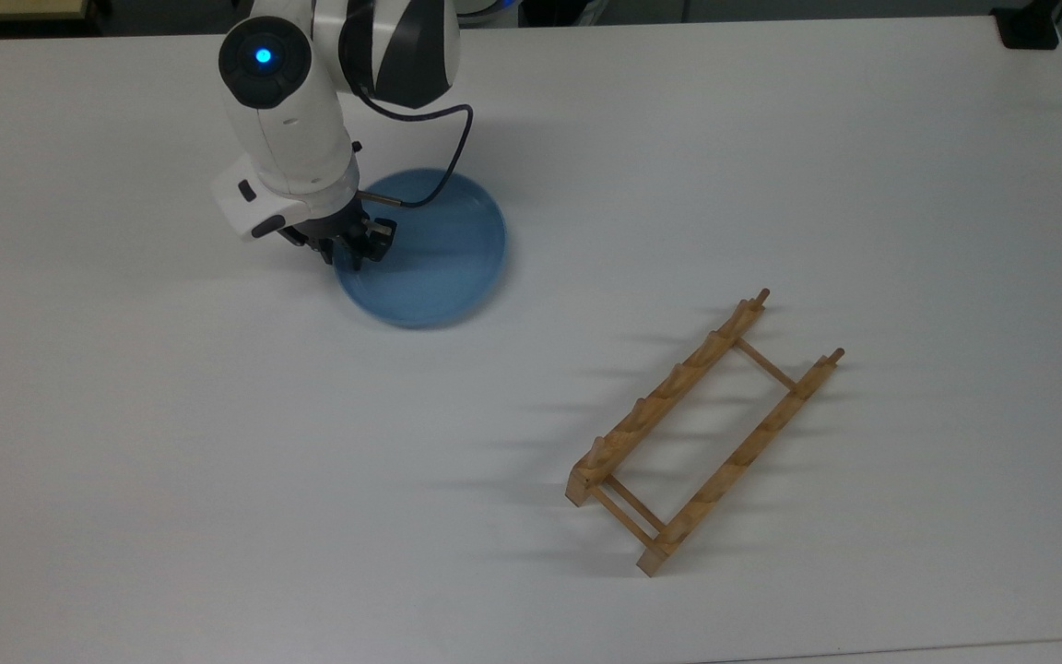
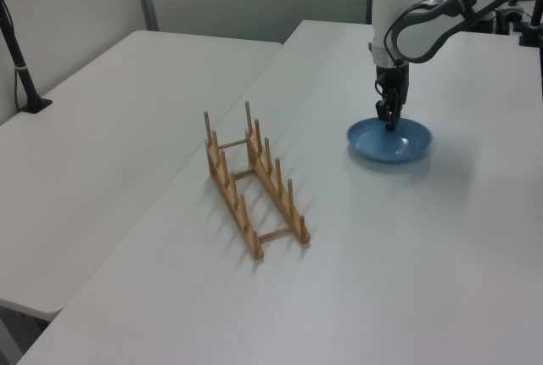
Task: Place plate in plate rack
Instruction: 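Close the gripper on the plate rim and lift it, tilting upright, then carry the upright plate over the wooden rack between the pegs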
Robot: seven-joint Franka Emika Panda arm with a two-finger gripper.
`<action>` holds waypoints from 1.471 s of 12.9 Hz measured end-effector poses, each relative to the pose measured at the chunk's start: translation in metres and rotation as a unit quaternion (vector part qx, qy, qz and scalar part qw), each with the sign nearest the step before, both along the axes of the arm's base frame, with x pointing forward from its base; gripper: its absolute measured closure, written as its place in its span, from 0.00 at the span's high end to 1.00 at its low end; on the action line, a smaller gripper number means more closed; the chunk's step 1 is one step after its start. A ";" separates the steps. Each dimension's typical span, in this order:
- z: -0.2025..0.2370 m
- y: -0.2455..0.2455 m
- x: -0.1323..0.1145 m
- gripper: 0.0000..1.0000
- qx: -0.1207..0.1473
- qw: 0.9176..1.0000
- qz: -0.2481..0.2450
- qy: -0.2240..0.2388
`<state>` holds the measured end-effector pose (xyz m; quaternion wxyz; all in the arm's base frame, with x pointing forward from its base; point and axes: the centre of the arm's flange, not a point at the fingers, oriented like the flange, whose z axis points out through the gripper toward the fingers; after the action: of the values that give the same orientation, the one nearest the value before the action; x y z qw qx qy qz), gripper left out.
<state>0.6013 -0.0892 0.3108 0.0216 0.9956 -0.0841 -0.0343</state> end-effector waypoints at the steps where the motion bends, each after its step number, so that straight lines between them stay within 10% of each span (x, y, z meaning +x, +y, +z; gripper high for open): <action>1: 0.003 0.000 0.001 0.21 0.000 1.000 0.000 -0.003; 12: 0.130 0.011 0.039 0.05 0.014 0.995 -0.007 -0.100; 19: 0.273 0.050 0.049 0.05 0.009 0.974 0.024 -0.226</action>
<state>0.6500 -0.0391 0.5836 -0.0062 0.9795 -0.0629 0.1911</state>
